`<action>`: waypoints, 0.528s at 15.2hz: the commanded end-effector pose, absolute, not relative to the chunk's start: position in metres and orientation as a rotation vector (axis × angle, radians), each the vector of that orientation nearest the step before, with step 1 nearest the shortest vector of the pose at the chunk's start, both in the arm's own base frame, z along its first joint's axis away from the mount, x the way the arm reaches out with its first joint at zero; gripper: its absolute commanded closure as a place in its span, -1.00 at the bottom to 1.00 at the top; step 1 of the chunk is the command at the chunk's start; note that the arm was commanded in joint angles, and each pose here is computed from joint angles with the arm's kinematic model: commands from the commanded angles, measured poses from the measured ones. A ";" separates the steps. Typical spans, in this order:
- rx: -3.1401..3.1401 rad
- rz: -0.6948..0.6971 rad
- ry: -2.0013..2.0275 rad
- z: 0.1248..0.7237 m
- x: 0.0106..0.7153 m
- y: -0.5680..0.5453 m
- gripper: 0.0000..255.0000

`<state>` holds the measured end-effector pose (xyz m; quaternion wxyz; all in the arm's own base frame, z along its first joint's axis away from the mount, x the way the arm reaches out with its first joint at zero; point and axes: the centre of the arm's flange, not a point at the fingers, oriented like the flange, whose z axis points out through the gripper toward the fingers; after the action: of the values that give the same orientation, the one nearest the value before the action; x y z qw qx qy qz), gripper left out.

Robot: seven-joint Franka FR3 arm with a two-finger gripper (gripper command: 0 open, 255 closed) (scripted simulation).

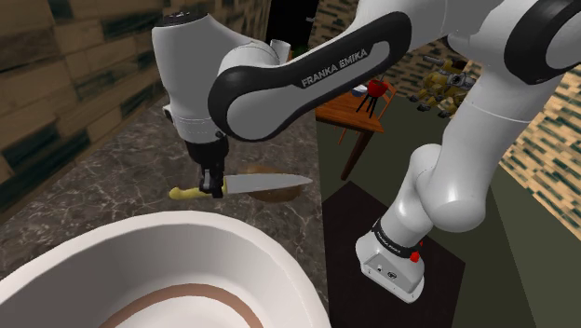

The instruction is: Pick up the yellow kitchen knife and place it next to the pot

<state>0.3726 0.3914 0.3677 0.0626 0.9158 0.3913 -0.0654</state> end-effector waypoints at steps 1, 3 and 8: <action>2.767 -0.201 1.183 0.355 0.373 0.390 1.00; 2.767 -0.201 1.183 0.349 0.373 0.390 1.00; 2.767 -0.201 1.183 0.349 0.373 0.390 1.00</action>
<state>0.3726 0.3922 0.3539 0.0609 0.9155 0.3928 -0.0622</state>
